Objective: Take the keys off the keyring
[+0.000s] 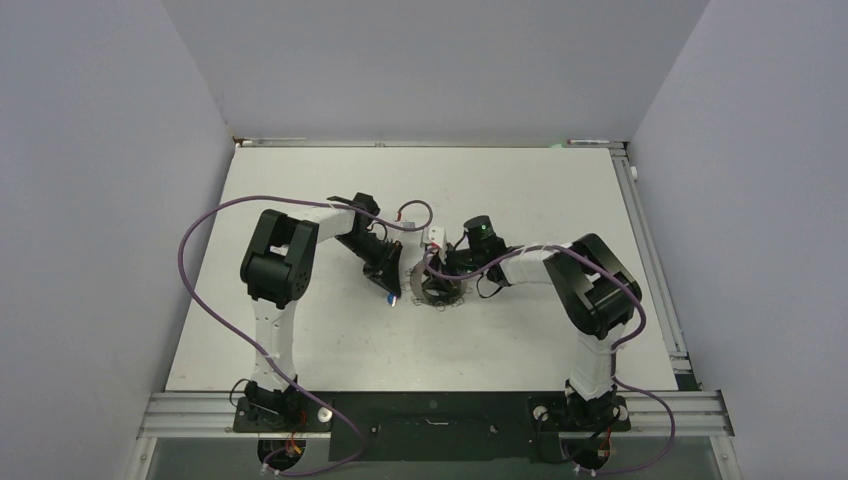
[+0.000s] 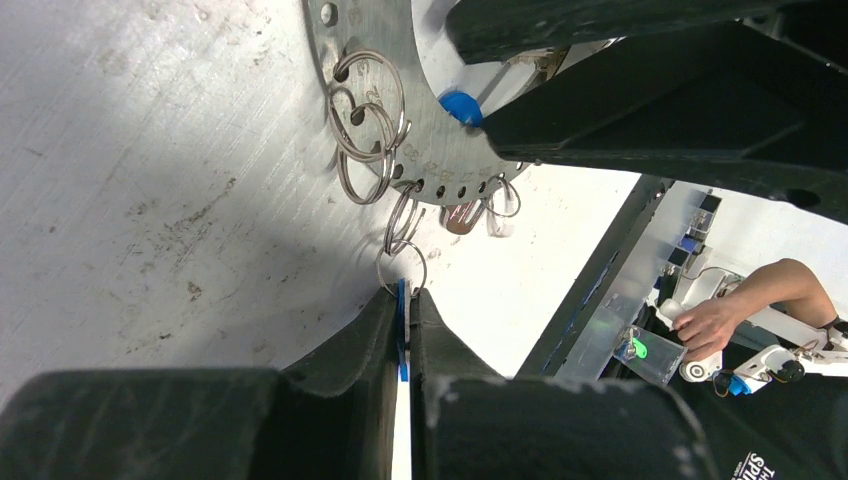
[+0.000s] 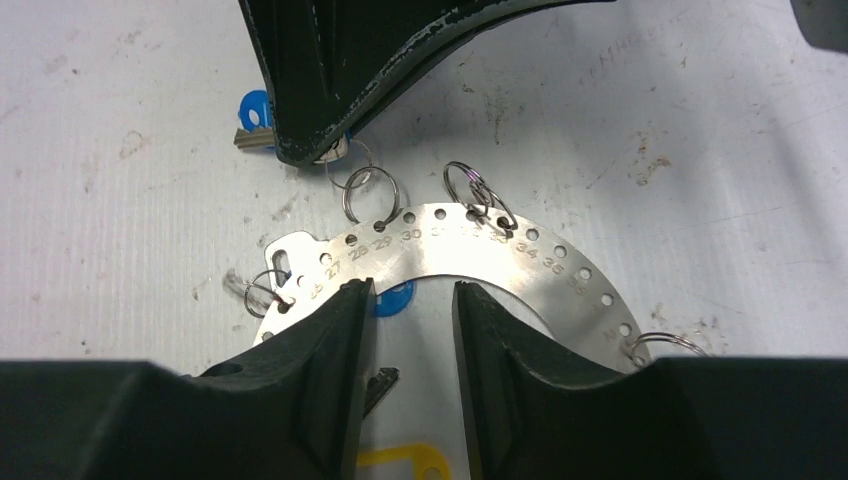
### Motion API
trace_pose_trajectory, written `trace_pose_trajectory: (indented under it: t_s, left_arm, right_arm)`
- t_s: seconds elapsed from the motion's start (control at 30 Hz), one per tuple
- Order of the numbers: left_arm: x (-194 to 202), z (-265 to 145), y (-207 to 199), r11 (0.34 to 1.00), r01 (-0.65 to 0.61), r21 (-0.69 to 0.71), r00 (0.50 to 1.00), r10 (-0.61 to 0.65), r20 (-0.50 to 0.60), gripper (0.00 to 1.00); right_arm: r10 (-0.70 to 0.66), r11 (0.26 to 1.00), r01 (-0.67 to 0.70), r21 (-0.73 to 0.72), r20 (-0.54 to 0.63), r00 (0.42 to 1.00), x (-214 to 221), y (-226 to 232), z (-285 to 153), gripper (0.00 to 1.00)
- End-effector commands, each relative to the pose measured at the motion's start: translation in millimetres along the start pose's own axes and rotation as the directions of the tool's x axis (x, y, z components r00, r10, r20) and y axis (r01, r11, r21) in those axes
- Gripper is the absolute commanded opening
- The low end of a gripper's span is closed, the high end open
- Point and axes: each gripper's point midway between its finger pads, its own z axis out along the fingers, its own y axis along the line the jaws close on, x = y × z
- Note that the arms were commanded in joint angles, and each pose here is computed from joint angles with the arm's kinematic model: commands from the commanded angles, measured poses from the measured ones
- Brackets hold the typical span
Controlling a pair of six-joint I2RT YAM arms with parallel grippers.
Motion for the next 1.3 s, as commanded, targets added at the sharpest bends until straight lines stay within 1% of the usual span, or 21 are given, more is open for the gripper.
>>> trace_pose_trajectory:
  t_s: [0.0,0.13,0.23,0.4,0.63,0.87,1.27]
  left_arm:
    - [0,1,2,1.0,-0.011,-0.007,1.0,0.011,-0.001,0.0]
    - [0,-2,0,1.0,-0.017,-0.009,1.0,0.017,0.004,0.0]
    - [-1,-5,-3,0.999,-0.033,-0.013,0.999,0.033,0.019,0.0]
    - [-1,-7,-4,0.999,-0.048,-0.025,0.999,0.048,0.019,0.0]
    - [-2,-8,-5,0.998,-0.053,-0.025,0.998,0.054,0.022,0.0]
    - [-2,-8,-5,0.998,-0.056,-0.025,0.998,0.056,0.024,0.0]
    - [-4,-10,-6,0.998,-0.065,-0.027,0.997,0.066,0.031,0.0]
  right_arm:
    - [-0.274,0.962,0.274,-0.019,0.015,0.962,-45,2,-2,0.4]
    - [-0.356,0.933,0.354,-0.063,-0.014,0.934,-54,7,12,0.43]
    - [-0.423,0.904,0.419,-0.089,-0.03,0.906,-56,7,22,0.42]
    - [-0.47,0.877,0.456,-0.151,-0.076,0.879,-49,5,30,0.39]
    - [-0.558,0.82,0.521,-0.235,-0.129,0.82,-39,0,30,0.35]
    - [-0.579,0.8,0.526,-0.288,-0.146,0.802,-31,4,32,0.33]
    - [-0.582,0.787,0.507,-0.352,-0.146,0.8,-31,8,40,0.34]
